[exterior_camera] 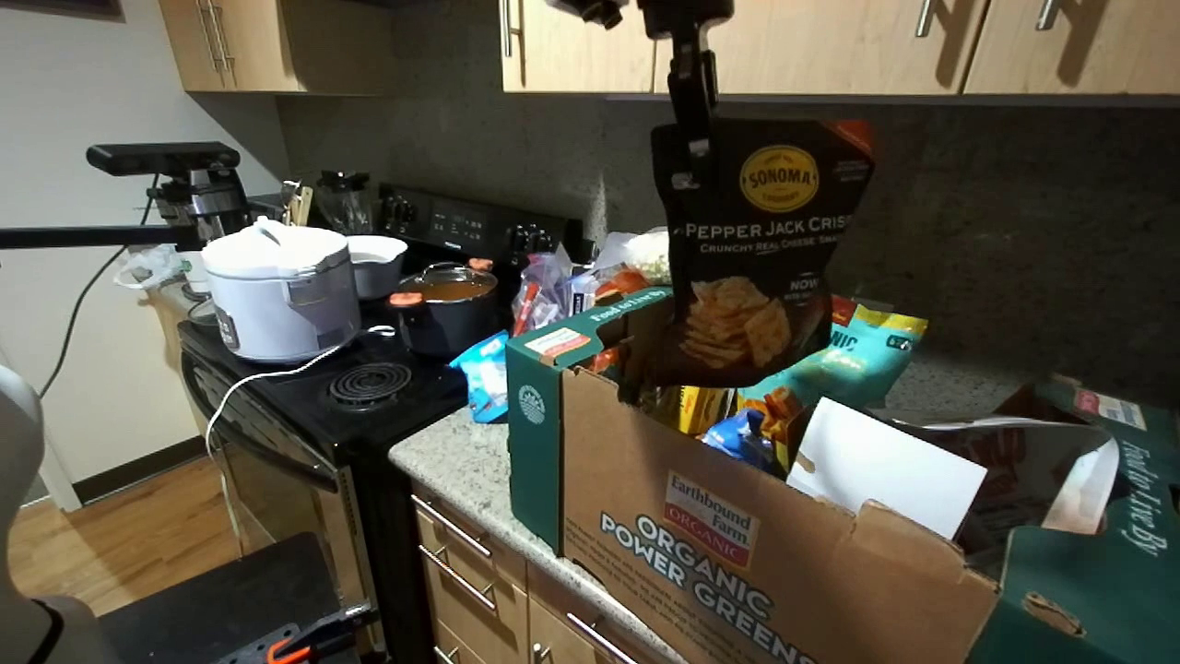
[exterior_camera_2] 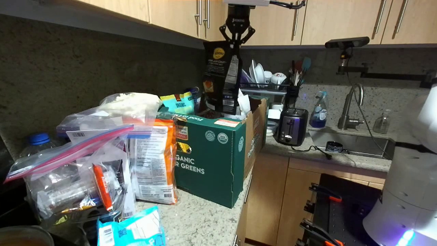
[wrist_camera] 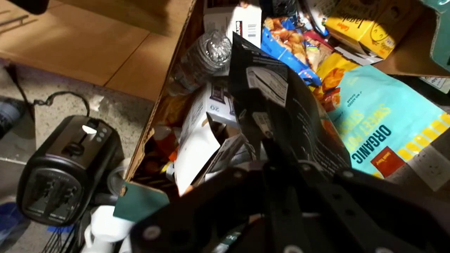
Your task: Put the bottle of water, the black and dark blue snack packs, the top plastic and the remaining snack pack in the box respectively
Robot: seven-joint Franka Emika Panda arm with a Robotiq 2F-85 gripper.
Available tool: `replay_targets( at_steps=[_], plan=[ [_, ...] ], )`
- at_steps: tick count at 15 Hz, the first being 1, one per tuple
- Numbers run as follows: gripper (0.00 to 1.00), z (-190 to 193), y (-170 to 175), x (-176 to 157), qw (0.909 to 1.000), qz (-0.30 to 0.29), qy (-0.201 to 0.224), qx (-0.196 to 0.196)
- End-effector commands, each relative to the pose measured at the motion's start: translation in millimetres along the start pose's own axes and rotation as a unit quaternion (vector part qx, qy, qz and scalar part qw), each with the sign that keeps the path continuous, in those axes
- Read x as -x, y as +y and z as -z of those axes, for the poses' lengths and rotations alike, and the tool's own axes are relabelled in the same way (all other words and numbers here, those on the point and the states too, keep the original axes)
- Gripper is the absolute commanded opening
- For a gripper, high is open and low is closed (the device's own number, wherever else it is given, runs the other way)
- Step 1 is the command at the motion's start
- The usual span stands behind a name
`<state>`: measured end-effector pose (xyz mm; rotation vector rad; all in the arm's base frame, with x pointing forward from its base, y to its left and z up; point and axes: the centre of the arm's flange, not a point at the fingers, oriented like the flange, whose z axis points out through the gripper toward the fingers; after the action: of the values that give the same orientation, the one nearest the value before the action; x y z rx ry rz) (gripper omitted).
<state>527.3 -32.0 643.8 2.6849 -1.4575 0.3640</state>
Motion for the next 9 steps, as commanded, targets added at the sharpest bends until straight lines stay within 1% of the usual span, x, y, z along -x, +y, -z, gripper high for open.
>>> replay_targets(
  at_steps=[1, 4, 7, 8, 9],
  plan=[
    [0.01, -24, -19, -3, 0.9980, -0.059, -0.011, -0.019],
    [0.01, -46, -31, -7, 0.9956, -0.092, -0.012, -0.008],
    [0.01, -62, -45, -6, 0.9926, -0.119, 0.013, 0.019],
    [0.01, -64, -49, -5, 0.9929, -0.116, 0.012, 0.021],
    [0.01, -72, -37, -4, 0.9943, -0.103, -0.003, 0.028]
  ],
)
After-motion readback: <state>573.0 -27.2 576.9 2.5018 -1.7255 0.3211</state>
